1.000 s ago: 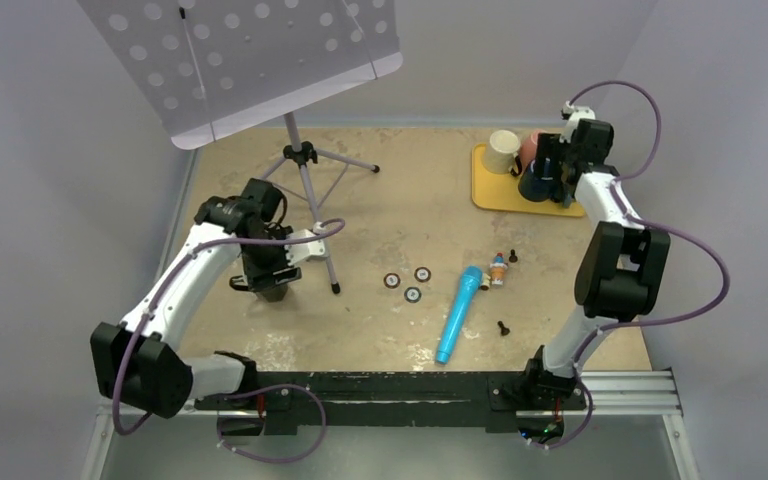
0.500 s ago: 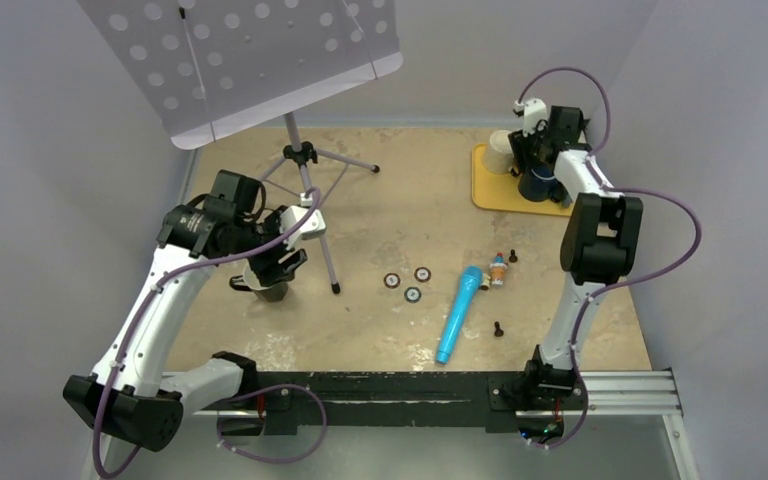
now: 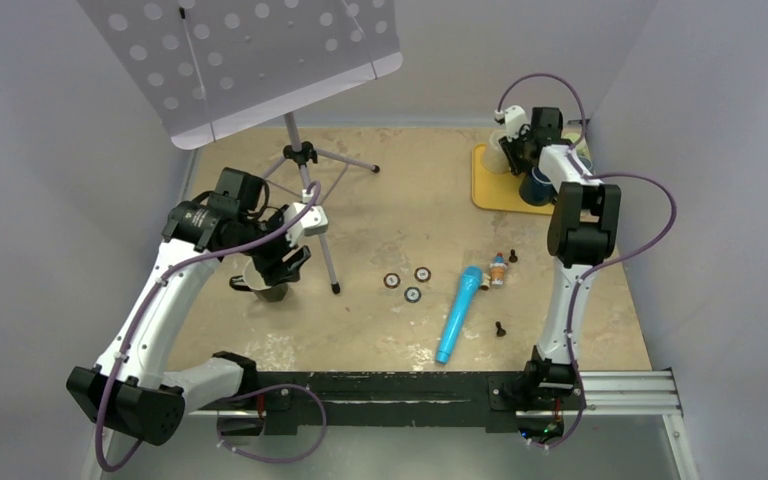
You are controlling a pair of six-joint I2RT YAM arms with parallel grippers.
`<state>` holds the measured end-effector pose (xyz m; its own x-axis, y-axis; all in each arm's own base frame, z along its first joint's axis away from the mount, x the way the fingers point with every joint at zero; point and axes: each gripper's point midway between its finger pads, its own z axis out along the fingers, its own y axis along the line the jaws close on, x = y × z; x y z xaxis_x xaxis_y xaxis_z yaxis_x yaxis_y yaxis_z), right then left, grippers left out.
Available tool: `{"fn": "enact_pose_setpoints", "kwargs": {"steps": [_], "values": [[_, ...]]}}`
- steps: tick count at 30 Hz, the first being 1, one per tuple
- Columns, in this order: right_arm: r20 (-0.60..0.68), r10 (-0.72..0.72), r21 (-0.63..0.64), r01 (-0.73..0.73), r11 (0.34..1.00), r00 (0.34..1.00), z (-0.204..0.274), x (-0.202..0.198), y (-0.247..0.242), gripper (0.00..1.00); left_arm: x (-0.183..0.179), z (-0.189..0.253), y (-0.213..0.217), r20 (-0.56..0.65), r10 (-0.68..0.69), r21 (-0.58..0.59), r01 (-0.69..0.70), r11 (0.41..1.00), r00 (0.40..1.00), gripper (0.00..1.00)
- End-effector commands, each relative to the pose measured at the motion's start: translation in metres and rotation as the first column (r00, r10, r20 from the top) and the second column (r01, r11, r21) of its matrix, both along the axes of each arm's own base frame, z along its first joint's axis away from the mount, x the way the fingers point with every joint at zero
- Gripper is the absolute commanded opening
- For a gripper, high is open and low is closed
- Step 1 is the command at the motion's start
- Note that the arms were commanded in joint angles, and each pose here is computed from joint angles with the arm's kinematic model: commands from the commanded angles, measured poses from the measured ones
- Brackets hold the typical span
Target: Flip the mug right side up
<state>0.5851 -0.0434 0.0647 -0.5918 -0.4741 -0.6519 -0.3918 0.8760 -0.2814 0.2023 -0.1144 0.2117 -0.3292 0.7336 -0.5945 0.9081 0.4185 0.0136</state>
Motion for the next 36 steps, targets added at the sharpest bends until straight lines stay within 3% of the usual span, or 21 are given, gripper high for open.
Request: {"fn": "enact_pose_setpoints", "kwargs": {"steps": [1, 3, 4, 8, 11, 15, 19, 24, 29, 36], "values": [[0.022, 0.024, -0.029, -0.023, 0.999, 0.999, 0.012, 0.009, 0.001, 0.27, 0.008, 0.012, -0.009, 0.028, -0.003, -0.052, 0.004, 0.999, 1.0, 0.66], [0.044, 0.038, -0.023, -0.037, 0.999, 0.998, 0.019, 0.011, 0.005, 0.05, 0.008, 0.011, -0.01, 0.021, 0.0, -0.056, 0.001, 0.998, 1.0, 0.66], [0.056, 0.04, -0.022, -0.039, 0.999, 0.998, 0.025, 0.011, 0.008, 0.0, 0.007, 0.011, -0.01, 0.016, 0.002, -0.06, -0.001, 0.998, 1.0, 0.66], [0.18, 0.034, 0.012, -0.037, 0.999, 0.983, 0.083, 0.009, 0.025, 0.0, -0.001, 0.016, -0.017, -0.006, -0.016, -0.104, 0.015, 0.994, 1.0, 0.66], [0.354, -0.02, 0.125, -0.026, 0.992, 0.935, 0.154, 0.002, 0.042, 0.0, -0.009, 0.029, -0.027, -0.011, -0.029, -0.175, 0.027, 0.984, 1.0, 0.66], [0.529, -0.122, 0.328, -0.07, 0.942, 0.84, 0.237, -0.036, 0.068, 0.0, -0.022, 0.058, -0.044, -0.042, -0.021, -0.309, 0.007, 0.951, 0.999, 0.66], [0.6, -0.105, 0.457, -0.232, 0.859, 0.793, 0.291, -0.096, 0.121, 0.0, -0.037, 0.092, -0.062, -0.058, -0.033, -0.465, 0.002, 0.885, 0.998, 0.66], [0.66, -0.041, 0.579, -0.472, 0.665, 0.75, 0.334, -0.197, 0.2, 0.0, -0.053, 0.147, -0.083, -0.015, -0.074, -0.656, 0.046, 0.753, 0.997, 0.69], [0.702, 0.077, 0.653, -0.683, 0.326, 0.708, 0.359, -0.298, 0.267, 0.0, -0.05, 0.183, -0.095, -0.074, -0.075, -0.76, -0.007, 0.65, 0.994, 0.69], [0.71, 0.164, 0.676, -0.728, 0.115, 0.685, 0.369, -0.375, 0.309, 0.0, -0.049, 0.219, -0.104, -0.021, -0.099, -0.832, 0.037, 0.553, 0.995, 0.7]]}}
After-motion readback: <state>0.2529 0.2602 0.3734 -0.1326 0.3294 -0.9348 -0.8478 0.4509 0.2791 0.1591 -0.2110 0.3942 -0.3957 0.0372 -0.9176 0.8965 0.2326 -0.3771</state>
